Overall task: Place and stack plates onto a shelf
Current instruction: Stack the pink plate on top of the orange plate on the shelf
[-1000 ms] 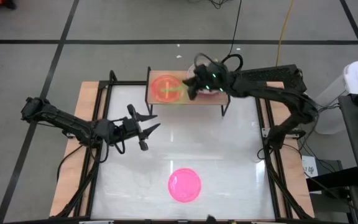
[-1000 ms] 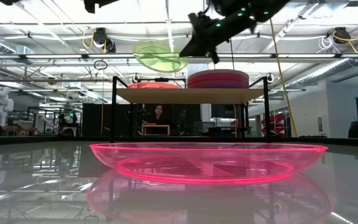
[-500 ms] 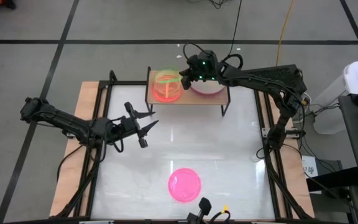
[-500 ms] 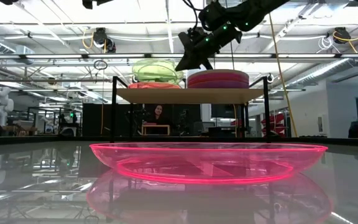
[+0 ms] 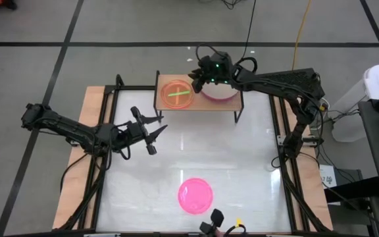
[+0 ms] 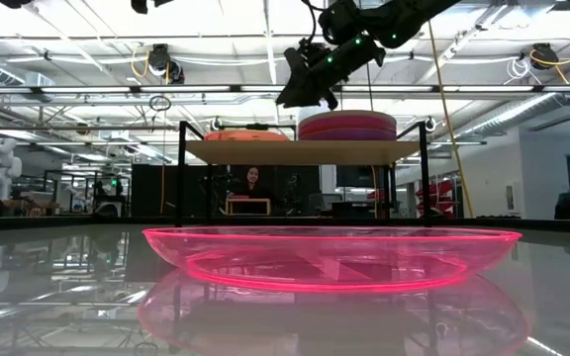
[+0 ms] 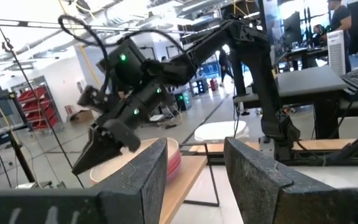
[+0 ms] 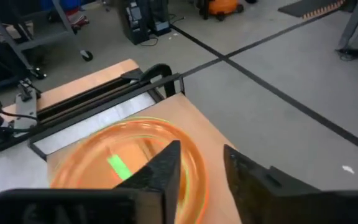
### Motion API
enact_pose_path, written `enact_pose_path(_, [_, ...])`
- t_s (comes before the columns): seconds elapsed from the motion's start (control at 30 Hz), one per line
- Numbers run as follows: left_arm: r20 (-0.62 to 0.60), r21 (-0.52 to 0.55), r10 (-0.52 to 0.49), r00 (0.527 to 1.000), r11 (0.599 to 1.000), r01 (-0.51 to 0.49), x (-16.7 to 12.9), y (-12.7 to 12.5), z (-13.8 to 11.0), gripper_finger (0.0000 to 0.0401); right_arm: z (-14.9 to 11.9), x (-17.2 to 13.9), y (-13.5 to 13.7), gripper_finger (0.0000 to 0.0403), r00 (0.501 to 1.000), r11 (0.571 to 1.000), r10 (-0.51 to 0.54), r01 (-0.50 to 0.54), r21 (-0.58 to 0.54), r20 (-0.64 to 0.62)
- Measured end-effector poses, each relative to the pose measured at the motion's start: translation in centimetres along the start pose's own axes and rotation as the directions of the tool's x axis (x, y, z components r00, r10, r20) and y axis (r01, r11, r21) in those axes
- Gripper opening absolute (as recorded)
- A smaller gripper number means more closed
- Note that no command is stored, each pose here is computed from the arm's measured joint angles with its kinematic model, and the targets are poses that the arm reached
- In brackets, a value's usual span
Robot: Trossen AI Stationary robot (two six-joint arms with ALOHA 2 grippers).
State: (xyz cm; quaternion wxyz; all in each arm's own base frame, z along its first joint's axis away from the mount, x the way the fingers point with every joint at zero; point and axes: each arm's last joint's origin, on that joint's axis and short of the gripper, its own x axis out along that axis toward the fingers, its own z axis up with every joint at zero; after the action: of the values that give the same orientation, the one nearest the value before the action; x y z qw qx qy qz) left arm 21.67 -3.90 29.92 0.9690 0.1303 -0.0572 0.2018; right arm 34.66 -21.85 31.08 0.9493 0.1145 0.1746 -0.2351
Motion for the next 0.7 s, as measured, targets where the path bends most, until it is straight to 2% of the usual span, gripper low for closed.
enact_pose_path(0.07, [-0.016,0.011,-0.011,1.0,1.0,0.011,0.0,-0.1,-0.2,0.0165,0.5,-0.6,0.3,0.0124,1.0,1.0,0.016,-0.015,-0.019,0.022])
enact_pose_path(0.13, [-0.046,0.014,-0.044,0.998,0.999,0.045,-0.1,-0.3,-0.6,0.0165,1.3,-1.8,1.0,0.0135,0.995,0.994,0.095,-0.093,-0.054,0.035])
enact_pose_path(0.23, [-0.093,0.038,-0.191,0.977,0.98,0.196,-0.3,-1.1,-1.3,0.0165,2.3,-4.7,3.6,0.014,0.971,0.961,0.238,-0.23,-0.154,0.031])
enact_pose_path(0.3, [-0.122,0.058,-0.284,0.951,0.955,0.292,-0.5,-1.7,-1.6,0.0165,2.5,-7.1,6.0,0.014,0.954,0.932,0.296,-0.278,-0.232,0.047])
enact_pose_path(0.37, [-0.174,0.098,-0.327,0.929,0.933,0.347,-0.5,-2.3,-1.4,0.0165,2.1,-9.5,8.3,0.0137,0.941,0.906,0.33,-0.295,-0.303,0.071])
enact_pose_path(0.47, [-0.292,0.153,-0.364,0.884,0.895,0.419,-0.5,-3.3,-1.4,0.0165,0.5,-12.7,11.3,0.0133,0.924,0.875,0.362,-0.292,-0.386,0.123])
enact_pose_path(0.57, [-0.377,0.218,-0.378,0.845,0.851,0.478,0.1,-4.9,-1.8,0.0165,-2.4,-15.2,13.4,0.0133,0.899,0.852,0.403,-0.3,-0.428,0.172])
enact_pose_path(0.67, [-0.439,0.309,-0.389,0.81,0.78,0.543,1.0,-7.0,-2.9,0.0165,-6.1,-16.7,14.7,0.0133,0.867,0.836,0.449,-0.321,-0.445,0.218])
enact_pose_path(0.7, [-0.465,0.339,-0.399,0.79,0.744,0.575,1.3,-7.8,-3.5,0.0165,-7.2,-17.1,15.0,0.0133,0.855,0.832,0.462,-0.326,-0.448,0.236])
